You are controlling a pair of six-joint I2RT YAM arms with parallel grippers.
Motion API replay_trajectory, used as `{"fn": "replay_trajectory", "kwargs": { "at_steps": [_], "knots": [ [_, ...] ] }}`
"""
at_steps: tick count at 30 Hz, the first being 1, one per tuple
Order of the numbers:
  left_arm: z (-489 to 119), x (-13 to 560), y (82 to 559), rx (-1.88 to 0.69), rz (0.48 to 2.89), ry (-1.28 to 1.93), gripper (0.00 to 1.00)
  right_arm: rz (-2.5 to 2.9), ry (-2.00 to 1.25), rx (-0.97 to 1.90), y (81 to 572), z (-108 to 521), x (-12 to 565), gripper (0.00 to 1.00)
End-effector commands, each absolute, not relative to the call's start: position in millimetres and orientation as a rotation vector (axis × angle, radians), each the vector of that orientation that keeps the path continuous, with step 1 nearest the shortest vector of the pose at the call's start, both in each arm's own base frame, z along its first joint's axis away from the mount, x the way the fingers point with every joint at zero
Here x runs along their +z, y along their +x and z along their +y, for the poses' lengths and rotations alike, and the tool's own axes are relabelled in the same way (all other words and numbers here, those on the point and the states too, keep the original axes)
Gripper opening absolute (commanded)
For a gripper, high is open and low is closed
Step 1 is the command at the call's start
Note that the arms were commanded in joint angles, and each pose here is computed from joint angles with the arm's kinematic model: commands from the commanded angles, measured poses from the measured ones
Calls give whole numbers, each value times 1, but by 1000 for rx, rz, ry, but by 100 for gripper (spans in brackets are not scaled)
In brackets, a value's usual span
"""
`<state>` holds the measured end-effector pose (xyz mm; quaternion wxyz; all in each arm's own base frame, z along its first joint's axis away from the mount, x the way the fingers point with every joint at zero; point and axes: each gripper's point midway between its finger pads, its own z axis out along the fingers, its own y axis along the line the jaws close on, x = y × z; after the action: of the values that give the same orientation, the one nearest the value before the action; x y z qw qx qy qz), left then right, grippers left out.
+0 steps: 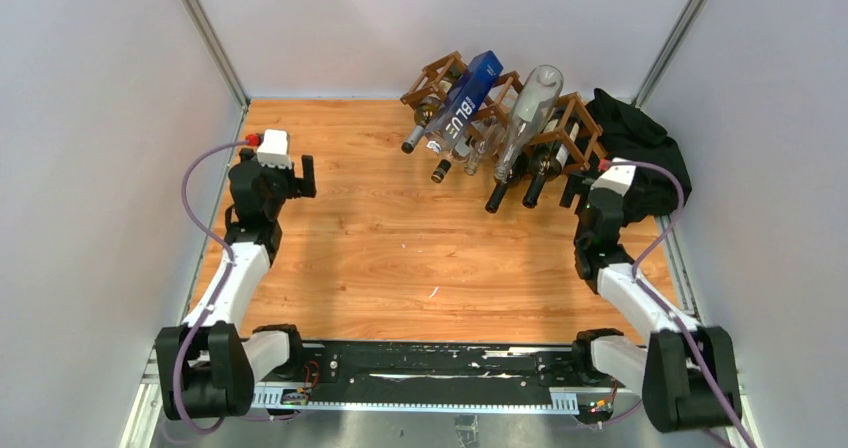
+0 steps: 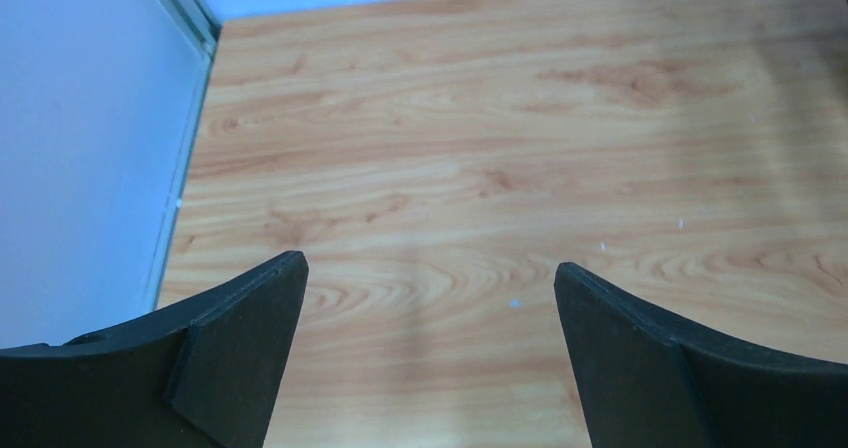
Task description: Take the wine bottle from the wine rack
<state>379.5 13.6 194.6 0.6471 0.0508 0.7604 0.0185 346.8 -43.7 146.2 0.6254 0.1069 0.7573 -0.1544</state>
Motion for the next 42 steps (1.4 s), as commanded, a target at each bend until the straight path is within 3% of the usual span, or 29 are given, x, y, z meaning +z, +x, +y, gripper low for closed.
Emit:
{"fn": "replay_trajectory", "kwargs": {
  "at_steps": [1, 8, 14, 19, 23, 28, 42],
  "knots": [
    [7, 160, 330, 6, 2064, 206, 100, 1862, 419, -332, 310, -48, 139, 100],
    [-11, 220, 300, -96, 2029, 220, 100, 1555, 709, -84, 269, -53, 204, 100],
    [-18, 258, 298, -154, 2056, 200, 100, 1574, 503, 64, 281, -20, 272, 100],
    [-27, 280, 312, -226, 2068, 220, 100, 1857, 367, 140, 324, 16, 302, 100],
    [-24, 298, 331, -213, 2076, 224, 100, 1905, 530, 186, 332, 14, 334, 100],
    [-19, 294, 350, -201, 2129, 215, 100, 1852, 438, 556, 353, 67, 353, 100],
    [-23, 288, 371, -249, 2156, 244, 100, 2131, 303, 643, 413, 193, 345, 100]
  ]
}}
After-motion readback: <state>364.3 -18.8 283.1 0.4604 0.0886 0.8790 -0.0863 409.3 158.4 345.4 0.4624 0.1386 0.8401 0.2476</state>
